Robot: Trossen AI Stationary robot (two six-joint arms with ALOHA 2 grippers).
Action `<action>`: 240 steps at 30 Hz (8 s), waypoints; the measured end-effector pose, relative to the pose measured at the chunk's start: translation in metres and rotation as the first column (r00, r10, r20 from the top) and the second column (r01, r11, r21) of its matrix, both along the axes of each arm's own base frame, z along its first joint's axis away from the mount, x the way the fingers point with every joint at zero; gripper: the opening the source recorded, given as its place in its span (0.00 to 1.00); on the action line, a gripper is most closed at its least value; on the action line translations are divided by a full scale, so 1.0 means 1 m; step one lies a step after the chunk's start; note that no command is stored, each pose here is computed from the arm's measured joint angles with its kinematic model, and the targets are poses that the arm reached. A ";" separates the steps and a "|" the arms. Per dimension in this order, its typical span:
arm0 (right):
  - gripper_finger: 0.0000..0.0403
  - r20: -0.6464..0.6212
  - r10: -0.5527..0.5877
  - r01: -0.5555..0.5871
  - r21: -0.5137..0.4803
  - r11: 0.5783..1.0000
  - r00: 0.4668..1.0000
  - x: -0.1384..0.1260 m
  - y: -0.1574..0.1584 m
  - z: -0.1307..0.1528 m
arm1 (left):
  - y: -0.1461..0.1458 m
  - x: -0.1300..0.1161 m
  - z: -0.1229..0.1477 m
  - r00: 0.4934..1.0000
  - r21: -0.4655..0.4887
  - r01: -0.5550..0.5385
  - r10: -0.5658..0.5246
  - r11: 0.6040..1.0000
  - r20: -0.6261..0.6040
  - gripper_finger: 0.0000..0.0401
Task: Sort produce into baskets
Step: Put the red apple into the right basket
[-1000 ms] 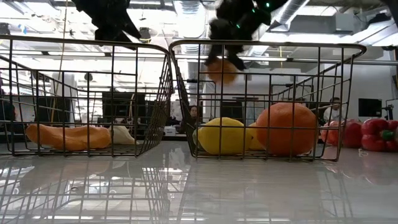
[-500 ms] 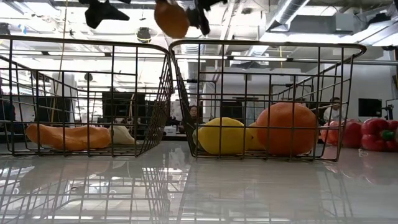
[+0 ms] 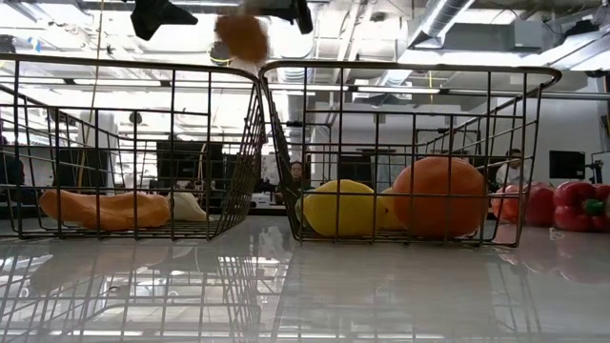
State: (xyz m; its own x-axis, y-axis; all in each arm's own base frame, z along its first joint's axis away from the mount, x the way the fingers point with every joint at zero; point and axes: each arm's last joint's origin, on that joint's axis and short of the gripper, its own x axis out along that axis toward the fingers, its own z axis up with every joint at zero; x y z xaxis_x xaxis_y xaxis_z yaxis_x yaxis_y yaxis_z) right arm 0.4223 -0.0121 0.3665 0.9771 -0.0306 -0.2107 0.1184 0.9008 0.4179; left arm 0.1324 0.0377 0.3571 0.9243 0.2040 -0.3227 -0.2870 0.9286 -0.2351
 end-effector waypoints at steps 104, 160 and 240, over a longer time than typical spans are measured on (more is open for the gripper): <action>0.90 -0.863 0.259 0.042 0.268 0.962 -0.434 -0.226 0.016 -0.228 | 0.001 -0.006 -0.012 0.985 0.083 -0.056 0.068 0.995 -0.156 0.58; 0.79 -0.915 0.301 0.168 0.263 0.950 -0.269 -0.231 0.004 -0.158 | 0.001 -0.007 -0.011 0.985 0.109 -0.042 0.059 0.993 -0.160 0.58; 0.78 -0.297 -0.048 0.189 0.466 0.865 0.954 -0.133 -0.015 -0.029 | -0.005 -0.008 -0.015 0.981 -0.020 0.104 -0.106 0.994 -0.163 0.58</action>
